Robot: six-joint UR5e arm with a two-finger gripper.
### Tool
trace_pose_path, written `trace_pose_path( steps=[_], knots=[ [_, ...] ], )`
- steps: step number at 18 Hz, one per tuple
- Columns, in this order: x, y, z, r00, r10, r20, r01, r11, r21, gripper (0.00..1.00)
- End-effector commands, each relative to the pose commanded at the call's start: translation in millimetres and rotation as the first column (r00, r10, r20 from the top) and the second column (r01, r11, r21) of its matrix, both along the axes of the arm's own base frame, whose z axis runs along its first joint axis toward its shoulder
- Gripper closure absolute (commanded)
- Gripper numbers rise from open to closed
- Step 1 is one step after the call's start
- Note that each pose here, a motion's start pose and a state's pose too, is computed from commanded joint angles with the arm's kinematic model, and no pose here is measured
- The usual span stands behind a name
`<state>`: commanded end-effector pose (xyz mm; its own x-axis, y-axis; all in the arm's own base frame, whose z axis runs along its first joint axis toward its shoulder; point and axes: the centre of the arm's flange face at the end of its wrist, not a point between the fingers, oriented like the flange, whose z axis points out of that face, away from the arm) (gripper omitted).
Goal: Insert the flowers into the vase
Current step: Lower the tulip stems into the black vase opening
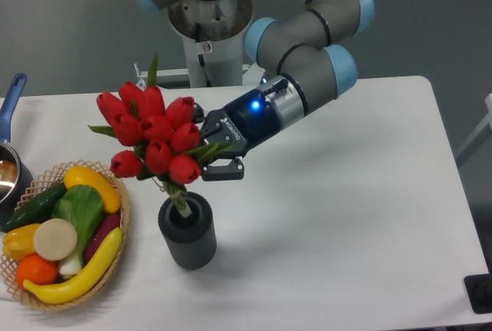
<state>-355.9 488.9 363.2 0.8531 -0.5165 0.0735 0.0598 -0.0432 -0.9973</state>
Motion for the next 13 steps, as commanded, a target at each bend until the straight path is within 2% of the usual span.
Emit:
trace_pose_path(
  steps=[5, 13],
  knots=[
    [-5.7, 3.3, -27.9, 1.000, 0.008, 0.014, -0.007, 0.999, -0.054, 0.70],
    [-8.2, 4.6, -63.2, 1.000, 0.008, -0.014, -0.009, 0.997, -0.079, 0.70]
  ],
)
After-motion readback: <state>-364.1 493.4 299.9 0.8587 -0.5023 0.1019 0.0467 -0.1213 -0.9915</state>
